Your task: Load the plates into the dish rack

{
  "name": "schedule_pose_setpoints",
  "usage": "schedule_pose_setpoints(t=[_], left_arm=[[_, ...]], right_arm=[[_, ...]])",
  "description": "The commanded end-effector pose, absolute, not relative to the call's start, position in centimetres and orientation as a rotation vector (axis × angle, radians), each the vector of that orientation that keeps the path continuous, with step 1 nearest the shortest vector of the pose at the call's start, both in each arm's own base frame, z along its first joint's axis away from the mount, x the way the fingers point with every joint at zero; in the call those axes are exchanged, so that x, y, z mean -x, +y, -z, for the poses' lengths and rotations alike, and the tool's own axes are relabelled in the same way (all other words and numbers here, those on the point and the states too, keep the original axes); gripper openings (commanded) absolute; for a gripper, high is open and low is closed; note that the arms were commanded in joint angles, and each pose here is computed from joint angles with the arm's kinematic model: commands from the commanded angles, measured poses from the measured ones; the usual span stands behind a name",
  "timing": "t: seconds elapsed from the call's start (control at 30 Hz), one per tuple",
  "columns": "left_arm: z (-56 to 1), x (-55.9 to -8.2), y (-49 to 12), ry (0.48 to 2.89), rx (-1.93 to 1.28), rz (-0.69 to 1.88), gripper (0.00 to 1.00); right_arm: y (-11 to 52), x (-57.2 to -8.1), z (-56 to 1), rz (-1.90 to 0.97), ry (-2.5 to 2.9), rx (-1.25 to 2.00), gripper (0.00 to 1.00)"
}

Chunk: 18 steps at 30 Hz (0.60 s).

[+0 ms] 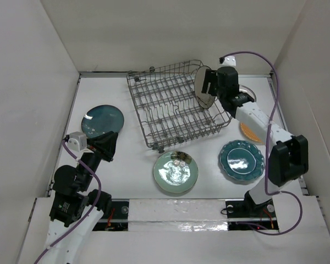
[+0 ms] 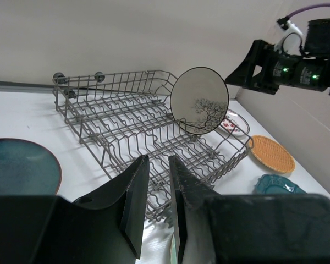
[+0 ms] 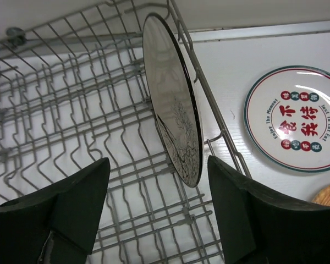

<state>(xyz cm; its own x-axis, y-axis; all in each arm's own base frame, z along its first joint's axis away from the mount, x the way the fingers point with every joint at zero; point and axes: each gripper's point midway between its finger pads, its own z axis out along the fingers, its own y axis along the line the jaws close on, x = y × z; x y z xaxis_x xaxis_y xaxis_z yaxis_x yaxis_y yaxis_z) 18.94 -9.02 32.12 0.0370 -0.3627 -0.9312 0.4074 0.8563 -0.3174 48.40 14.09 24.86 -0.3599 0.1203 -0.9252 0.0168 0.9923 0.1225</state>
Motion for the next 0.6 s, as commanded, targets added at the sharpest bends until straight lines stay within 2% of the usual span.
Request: schedule_pose_setpoints(t=[0.0,0.13,0.2,0.23,0.27,0.3,0.33,0.37,0.57], left_arm=[[-33.3,-19.0,-9.3,1.377,-0.051,0.607,0.19],[-33.4,-18.9,-9.3,1.374,-0.051,0.608,0.18],[-33.4,-18.9,-9.3,1.374,-0.053,0.61,0.16],[-33.3,-18.9,-9.3,1.375,-0.052,0.608,0.13],[-33.3,-18.9,-9.3,1.377,-0.055,0.607,0.1],[-33.2,-18.9,-9.3,1.38,-0.056,0.606,0.03],[-33.2,-18.9,-9.3,1.38,-0.054,0.608,0.0],[-33.2,-18.9,-9.3,1.38,-0.055,0.606,0.0],[-33.3,-18.8,-9.3,1.375,-0.058,0.609,0.0]], right_arm=[[14.9,-46.8,-27.6,-0.172,1.87,-0.104,0.78],[16.4,-44.4,-28.6,-0.223,1.838,-0.083,0.78],[17.6,-42.3,-30.0,-0.288,1.801,-0.065,0.7],[18.3,-41.3,-29.1,-0.322,1.799,-0.04,0.41],[19.1,-40.2,-29.2,-0.366,1.788,-0.02,0.21],[20.1,-38.1,-30.6,-0.438,1.747,0.015,0.04],[21.5,-36.8,-31.3,-0.522,1.712,0.069,0.0],[22.1,-35.4,-29.2,-0.548,1.747,0.115,0.0],[24.8,-25.8,-24.9,-0.803,1.877,0.289,0.0]])
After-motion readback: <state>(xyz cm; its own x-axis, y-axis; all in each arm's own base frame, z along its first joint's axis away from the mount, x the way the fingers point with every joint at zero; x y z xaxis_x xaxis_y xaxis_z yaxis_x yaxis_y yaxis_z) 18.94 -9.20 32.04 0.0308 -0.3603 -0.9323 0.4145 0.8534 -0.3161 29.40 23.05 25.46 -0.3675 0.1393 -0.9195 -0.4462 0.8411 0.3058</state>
